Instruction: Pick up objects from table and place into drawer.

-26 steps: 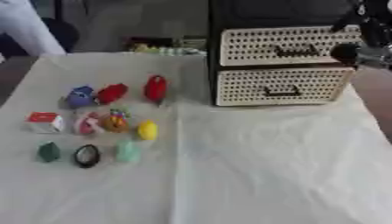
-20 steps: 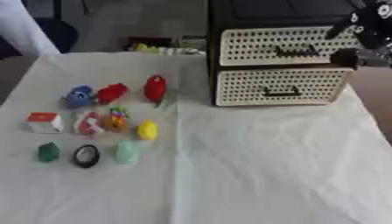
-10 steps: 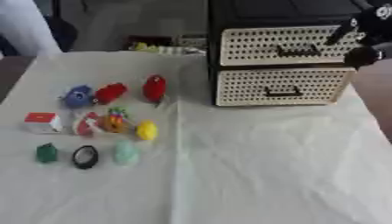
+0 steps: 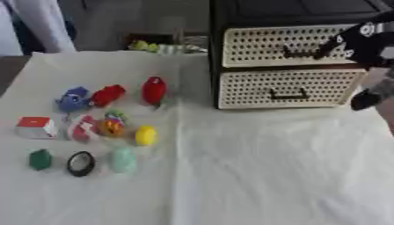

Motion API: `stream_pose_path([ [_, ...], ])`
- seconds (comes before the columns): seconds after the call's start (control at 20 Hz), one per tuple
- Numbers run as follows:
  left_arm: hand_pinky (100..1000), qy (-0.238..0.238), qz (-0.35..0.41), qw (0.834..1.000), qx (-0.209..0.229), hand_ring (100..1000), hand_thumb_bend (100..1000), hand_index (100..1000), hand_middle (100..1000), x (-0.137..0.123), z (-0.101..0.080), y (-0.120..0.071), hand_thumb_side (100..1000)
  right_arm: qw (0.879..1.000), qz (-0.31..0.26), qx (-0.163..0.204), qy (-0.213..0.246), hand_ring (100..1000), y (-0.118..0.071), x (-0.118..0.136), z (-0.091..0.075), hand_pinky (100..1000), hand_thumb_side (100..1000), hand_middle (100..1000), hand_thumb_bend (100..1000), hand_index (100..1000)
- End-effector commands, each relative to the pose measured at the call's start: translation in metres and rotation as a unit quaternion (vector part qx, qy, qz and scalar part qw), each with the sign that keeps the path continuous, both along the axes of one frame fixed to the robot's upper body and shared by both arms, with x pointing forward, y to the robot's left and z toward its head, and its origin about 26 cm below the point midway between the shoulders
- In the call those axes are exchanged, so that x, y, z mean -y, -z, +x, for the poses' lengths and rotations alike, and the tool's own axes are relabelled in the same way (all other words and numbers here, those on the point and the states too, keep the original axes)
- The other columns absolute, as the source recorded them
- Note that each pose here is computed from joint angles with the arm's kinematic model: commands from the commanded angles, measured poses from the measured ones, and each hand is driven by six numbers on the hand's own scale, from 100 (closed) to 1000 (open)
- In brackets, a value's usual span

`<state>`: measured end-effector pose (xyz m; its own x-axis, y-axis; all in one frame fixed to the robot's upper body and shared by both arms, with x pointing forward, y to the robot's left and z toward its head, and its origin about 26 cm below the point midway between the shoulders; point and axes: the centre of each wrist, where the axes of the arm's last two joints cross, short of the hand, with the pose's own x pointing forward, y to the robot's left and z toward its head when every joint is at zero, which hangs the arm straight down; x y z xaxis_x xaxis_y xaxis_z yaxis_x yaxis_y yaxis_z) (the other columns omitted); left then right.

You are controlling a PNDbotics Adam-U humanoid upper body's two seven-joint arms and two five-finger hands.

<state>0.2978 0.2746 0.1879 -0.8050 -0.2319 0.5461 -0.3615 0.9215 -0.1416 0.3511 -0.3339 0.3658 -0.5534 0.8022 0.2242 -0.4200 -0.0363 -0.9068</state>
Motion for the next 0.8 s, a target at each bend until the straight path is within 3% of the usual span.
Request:
stream_pose_path([
  [0.05, 354, 0.003, 0.017, 1.0, 0.017, 567, 100, 842, 634, -0.001, -0.002, -0.01, 925, 1.0, -0.01, 0.019, -0.004, 182, -0.011, 0.003, -0.002, 121, 297, 141, 689, 915],
  [0.4, 353, 0.006, 0.017, 1.0, 0.017, 567, 100, 842, 635, 0.0, -0.002, -0.01, 927, 0.998, -0.021, 0.051, 0.003, 179, -0.024, 0.001, -0.004, 123, 295, 133, 692, 916],
  [0.8, 353, 0.007, 0.016, 1.0, 0.017, 568, 100, 842, 636, 0.0, -0.001, -0.011, 928, 0.995, -0.024, 0.087, 0.041, 178, -0.042, -0.001, -0.011, 125, 367, 130, 680, 922],
])
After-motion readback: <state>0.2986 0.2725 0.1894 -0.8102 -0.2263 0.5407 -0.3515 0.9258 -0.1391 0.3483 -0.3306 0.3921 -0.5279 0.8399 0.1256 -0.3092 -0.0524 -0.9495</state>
